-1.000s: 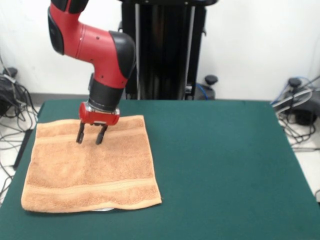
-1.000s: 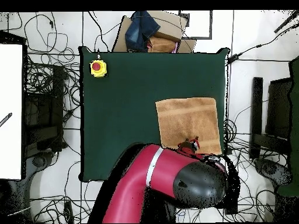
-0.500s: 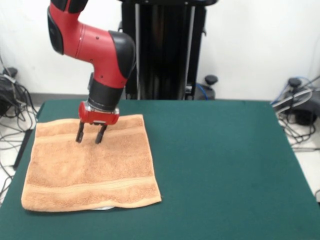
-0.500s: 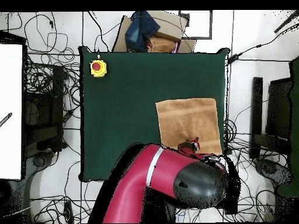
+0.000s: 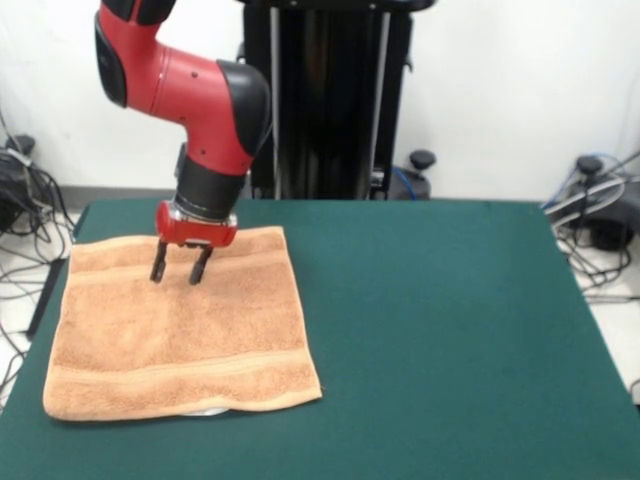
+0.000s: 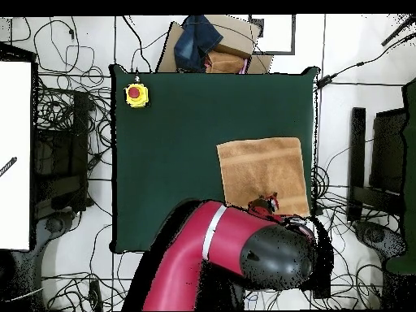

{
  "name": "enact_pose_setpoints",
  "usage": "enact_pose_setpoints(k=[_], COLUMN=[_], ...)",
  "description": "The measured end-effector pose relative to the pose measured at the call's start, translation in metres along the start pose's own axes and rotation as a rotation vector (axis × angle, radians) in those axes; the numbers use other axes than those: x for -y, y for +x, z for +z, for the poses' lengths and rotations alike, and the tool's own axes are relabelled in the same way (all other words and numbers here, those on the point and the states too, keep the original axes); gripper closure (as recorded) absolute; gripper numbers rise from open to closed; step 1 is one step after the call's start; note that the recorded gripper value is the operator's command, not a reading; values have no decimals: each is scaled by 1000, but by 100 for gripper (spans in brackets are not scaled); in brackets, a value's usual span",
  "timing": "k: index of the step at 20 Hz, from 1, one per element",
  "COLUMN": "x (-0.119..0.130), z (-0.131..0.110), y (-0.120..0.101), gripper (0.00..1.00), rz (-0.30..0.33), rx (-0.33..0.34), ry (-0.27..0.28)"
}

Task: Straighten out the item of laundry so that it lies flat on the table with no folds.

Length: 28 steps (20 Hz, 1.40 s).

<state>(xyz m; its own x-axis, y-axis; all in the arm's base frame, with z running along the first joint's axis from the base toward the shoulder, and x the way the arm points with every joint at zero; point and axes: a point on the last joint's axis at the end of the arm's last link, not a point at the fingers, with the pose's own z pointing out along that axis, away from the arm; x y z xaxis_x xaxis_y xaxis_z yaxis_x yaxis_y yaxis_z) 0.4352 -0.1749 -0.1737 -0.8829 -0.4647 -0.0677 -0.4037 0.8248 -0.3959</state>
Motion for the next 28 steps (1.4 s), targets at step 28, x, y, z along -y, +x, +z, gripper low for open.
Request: enact_pose_setpoints(k=[28], x=[-7], z=[-6], y=[32], gripper=[0], rz=[-38], rx=[-112], ry=[-1])
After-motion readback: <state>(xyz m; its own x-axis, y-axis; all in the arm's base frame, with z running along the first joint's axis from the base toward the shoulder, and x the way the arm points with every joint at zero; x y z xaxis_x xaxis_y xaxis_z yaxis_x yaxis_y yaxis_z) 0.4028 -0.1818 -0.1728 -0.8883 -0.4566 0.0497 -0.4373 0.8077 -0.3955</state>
